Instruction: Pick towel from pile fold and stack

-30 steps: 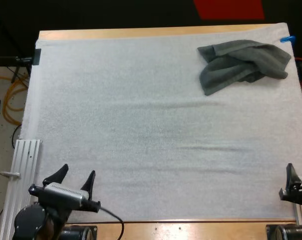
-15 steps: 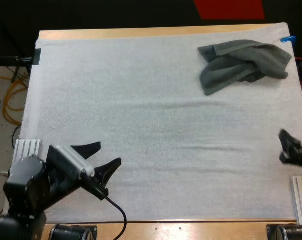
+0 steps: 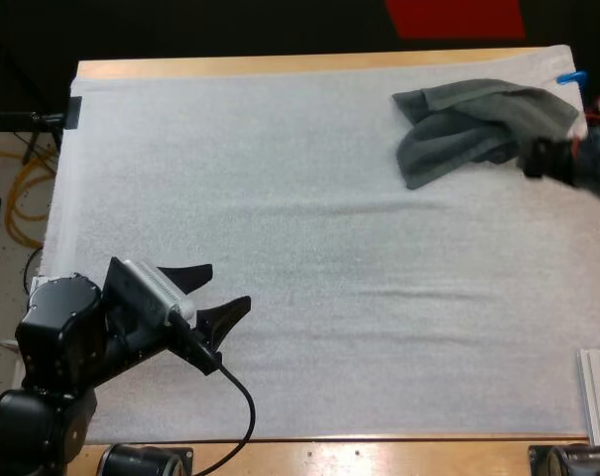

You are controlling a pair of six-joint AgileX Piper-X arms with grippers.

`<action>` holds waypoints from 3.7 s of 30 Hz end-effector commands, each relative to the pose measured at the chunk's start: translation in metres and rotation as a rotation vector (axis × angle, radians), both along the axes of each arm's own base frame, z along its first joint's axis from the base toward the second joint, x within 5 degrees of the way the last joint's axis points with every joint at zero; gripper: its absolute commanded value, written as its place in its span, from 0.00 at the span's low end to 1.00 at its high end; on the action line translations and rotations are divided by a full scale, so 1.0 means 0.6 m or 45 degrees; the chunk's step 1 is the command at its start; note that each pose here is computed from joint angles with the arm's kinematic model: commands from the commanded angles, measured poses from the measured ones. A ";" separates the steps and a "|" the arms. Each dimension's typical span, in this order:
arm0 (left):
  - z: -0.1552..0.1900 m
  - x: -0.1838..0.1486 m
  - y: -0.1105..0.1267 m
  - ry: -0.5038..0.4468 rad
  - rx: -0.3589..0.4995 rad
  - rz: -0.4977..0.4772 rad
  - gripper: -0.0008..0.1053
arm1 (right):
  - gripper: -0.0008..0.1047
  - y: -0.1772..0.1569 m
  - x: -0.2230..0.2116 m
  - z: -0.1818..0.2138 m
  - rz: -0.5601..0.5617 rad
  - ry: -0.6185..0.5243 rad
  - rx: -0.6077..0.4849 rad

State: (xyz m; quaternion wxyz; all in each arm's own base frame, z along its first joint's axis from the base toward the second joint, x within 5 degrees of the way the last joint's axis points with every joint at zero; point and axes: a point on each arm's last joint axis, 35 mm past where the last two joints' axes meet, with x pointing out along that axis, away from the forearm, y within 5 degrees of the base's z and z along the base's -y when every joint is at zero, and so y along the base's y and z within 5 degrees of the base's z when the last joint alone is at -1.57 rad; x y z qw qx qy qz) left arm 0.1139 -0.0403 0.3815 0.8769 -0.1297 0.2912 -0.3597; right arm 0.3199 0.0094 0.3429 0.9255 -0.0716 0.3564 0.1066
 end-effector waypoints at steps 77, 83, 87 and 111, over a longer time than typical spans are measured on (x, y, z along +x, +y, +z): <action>0.055 -0.085 0.019 -0.202 0.000 0.146 0.61 | 0.01 0.210 -0.094 0.151 0.600 0.209 -0.116; 0.054 -0.084 0.024 -0.219 0.061 0.260 0.61 | 0.01 0.277 -0.128 0.098 0.756 0.321 -0.236; 0.054 -0.084 0.024 -0.215 0.056 0.261 0.59 | 0.01 0.310 -0.130 0.063 0.824 0.323 -0.251; 0.026 -0.100 0.023 0.014 0.065 0.171 0.59 | 0.68 0.315 -0.152 0.047 0.824 0.418 -0.351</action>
